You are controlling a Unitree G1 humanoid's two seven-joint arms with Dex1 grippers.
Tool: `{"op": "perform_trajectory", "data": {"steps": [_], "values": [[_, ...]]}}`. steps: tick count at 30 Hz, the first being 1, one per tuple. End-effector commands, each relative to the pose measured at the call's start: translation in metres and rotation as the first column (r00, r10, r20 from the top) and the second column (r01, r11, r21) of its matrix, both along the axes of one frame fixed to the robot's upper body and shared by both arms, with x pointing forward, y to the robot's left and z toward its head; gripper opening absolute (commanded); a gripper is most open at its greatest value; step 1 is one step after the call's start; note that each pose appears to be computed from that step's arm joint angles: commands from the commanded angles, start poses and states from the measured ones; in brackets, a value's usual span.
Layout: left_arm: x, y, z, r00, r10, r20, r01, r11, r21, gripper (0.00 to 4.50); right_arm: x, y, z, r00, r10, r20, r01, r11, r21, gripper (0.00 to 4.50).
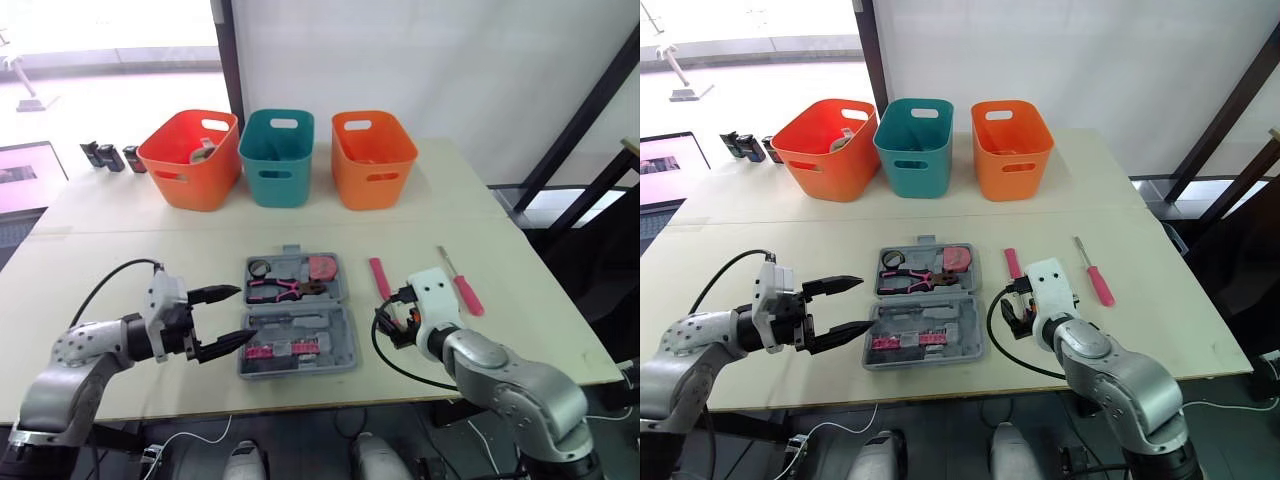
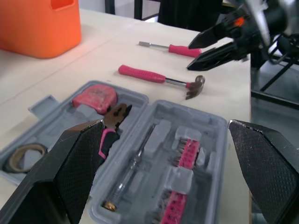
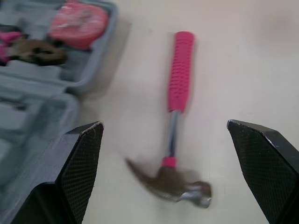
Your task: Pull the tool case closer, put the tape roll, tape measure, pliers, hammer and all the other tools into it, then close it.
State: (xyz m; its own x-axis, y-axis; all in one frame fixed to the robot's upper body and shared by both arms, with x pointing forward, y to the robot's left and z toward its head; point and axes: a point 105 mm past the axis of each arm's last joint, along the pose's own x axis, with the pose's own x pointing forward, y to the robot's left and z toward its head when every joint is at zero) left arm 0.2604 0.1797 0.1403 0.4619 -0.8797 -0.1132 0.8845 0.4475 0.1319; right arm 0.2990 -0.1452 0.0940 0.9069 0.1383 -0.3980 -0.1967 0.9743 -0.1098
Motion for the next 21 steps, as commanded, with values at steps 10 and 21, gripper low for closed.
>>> {"op": "perform_trajectory", "data": {"steps": [10,21], "values": [[0.001,-0.001,0.005,1.0,-0.014,0.024,0.014,1.0,0.027,4.5,0.024,-0.001,-0.032,0.998,-0.059,-0.003,0.059,0.998,0.022,4.48],[0.0,0.0,0.004,1.0,-0.003,0.026,0.002,0.999,0.036,4.5,0.016,0.0,-0.059,0.991,-0.073,-0.111,0.079,0.995,0.054,1.37]]}}
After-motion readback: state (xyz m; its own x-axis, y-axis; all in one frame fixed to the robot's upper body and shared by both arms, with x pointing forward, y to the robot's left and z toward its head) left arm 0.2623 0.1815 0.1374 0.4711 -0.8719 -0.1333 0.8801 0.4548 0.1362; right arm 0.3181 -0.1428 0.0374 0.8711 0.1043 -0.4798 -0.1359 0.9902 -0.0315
